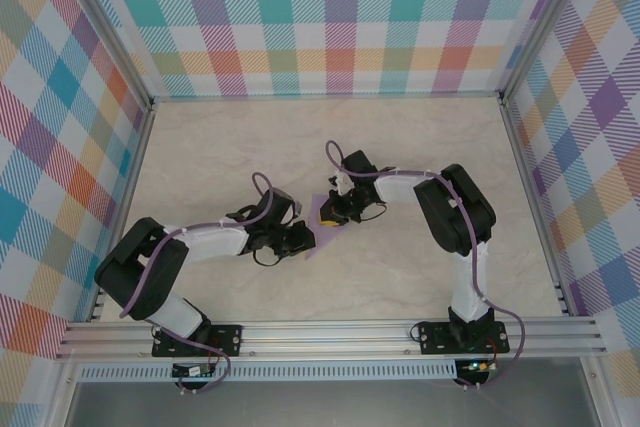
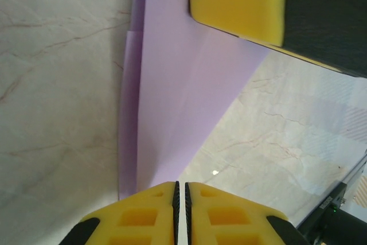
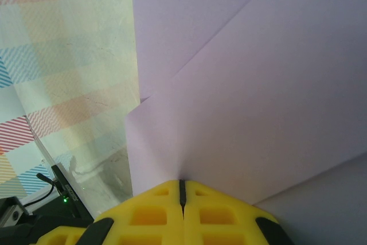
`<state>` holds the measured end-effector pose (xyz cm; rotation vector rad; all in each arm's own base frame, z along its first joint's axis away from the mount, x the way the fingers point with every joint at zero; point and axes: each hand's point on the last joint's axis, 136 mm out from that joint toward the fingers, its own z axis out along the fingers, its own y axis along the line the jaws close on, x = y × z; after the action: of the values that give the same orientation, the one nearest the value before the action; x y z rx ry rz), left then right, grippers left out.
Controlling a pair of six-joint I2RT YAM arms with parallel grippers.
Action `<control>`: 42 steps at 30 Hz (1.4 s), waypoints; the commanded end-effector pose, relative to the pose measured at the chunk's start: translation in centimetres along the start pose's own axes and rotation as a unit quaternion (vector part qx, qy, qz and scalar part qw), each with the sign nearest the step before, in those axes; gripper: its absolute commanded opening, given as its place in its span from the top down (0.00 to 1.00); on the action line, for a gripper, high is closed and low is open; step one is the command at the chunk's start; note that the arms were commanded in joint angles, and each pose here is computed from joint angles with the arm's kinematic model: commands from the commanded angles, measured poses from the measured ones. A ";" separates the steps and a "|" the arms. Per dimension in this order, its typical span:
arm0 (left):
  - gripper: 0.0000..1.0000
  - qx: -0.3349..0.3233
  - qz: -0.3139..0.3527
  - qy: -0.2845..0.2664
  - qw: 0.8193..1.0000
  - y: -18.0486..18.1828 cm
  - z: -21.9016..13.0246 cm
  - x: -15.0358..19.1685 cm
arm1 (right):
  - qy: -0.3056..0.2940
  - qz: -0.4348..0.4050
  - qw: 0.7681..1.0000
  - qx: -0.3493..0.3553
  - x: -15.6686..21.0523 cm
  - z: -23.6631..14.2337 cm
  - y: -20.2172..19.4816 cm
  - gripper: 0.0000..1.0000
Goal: Fold a paper plane with a square sheet of paper (pick it up from the middle)
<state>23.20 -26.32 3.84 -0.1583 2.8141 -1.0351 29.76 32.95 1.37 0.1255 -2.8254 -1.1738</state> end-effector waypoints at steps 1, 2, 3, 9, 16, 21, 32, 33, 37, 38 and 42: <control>0.87 -0.010 -0.004 0.024 1.000 0.4 -0.2 1.5 | 0.023 0.043 0.994 0.099 1.7 2.0 -6.3 1.00; 0.87 -0.014 -0.004 0.028 1.000 0.7 -0.1 1.7 | 0.023 0.043 0.994 0.099 1.7 2.0 -6.3 1.00; 0.87 -0.018 -0.006 0.031 0.999 0.9 0.1 1.9 | 0.024 0.042 0.994 0.099 1.8 2.0 -6.3 1.00; 0.88 -0.037 -0.010 0.042 0.998 2.1 0.6 2.6 | 0.024 0.043 0.993 0.103 1.8 2.0 -6.4 1.00; 0.88 -0.078 -0.013 0.049 0.996 4.0 0.7 3.2 | 0.026 0.045 0.993 0.105 1.8 2.1 -6.6 1.00; 0.88 -0.086 -0.018 0.055 0.995 4.7 1.0 3.6 | 0.027 0.044 0.993 0.105 1.9 2.1 -6.7 1.00; 0.89 -0.029 0.001 0.020 0.999 0.3 -0.8 1.5 | 0.030 0.046 0.993 0.106 2.0 2.2 -6.8 1.00; 0.89 -0.017 0.008 0.009 1.000 -0.8 -1.2 0.8 | 0.031 0.047 0.993 0.107 2.0 2.2 -6.8 1.00; 0.92 -0.034 0.017 -0.011 0.999 -1.5 -1.3 -0.8 | 0.031 0.049 0.993 0.104 2.0 2.2 -6.7 1.00; 0.94 -0.043 0.017 -0.012 0.999 -1.4 -1.1 -1.1 | 0.031 0.049 0.993 0.104 2.0 2.2 -6.7 1.00; 0.98 -0.049 0.008 0.006 0.999 -0.9 0.3 -0.9 | 0.033 0.051 0.993 0.104 2.0 2.2 -6.7 1.00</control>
<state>24.73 -27.51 6.06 -0.1316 2.8065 -0.9703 29.72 32.99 1.32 0.1331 -2.8126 -1.1653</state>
